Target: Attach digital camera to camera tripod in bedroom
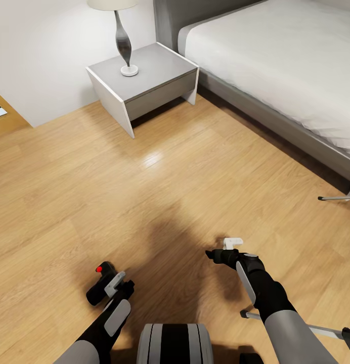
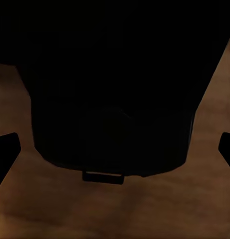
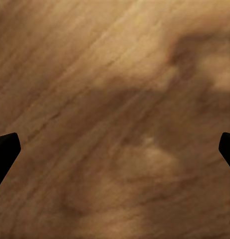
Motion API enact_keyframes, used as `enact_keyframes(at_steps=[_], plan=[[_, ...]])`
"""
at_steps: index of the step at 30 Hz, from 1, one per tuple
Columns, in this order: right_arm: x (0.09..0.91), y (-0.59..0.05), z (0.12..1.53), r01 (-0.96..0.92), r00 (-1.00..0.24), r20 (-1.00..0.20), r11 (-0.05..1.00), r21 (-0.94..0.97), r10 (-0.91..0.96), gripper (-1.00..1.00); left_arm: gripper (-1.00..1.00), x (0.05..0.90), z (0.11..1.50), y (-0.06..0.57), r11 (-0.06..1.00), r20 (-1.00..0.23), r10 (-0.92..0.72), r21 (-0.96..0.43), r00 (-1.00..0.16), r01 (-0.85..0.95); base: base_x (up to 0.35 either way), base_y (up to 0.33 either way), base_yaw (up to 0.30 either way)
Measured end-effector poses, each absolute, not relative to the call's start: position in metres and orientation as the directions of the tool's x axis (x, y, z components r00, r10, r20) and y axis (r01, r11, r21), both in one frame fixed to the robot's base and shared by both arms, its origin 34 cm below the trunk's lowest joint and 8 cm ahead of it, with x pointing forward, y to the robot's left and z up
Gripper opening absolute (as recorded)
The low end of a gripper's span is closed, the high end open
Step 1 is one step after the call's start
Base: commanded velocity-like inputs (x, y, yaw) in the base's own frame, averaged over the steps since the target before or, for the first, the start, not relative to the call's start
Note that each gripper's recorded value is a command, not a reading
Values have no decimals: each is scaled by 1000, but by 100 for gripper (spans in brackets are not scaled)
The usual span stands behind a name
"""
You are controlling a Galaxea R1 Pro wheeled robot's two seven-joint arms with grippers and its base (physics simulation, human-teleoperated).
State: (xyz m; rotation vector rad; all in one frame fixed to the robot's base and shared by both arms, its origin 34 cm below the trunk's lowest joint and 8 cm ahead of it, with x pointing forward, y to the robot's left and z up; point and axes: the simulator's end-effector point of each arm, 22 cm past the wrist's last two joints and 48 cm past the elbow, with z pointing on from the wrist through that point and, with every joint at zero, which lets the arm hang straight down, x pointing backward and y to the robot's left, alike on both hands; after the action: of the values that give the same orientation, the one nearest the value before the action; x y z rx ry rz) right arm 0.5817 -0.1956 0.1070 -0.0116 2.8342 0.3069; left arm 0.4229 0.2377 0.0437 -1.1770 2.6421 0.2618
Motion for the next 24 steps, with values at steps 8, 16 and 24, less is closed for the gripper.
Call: enact_keyframes(at_steps=[8, 16, 24], plan=[[582, -195, 107, -39, -958, -286, 977, 210, 23, 100, 100, 423, 44, 238, 662, -286, -704, 67, -650, -747, 80, 0, 0], [582, -194, 107, -42, -958, -286, 976, 215, 22, 100, 100, 422, 44, 239, 662, -286, -704, 69, -650, -747, 61, 0, 0], [582, -194, 108, -42, -958, -287, 976, 216, 22, 100, 100, 422, 43, 239, 661, -287, -704, 70, -650, -747, 8, 0, 0]])
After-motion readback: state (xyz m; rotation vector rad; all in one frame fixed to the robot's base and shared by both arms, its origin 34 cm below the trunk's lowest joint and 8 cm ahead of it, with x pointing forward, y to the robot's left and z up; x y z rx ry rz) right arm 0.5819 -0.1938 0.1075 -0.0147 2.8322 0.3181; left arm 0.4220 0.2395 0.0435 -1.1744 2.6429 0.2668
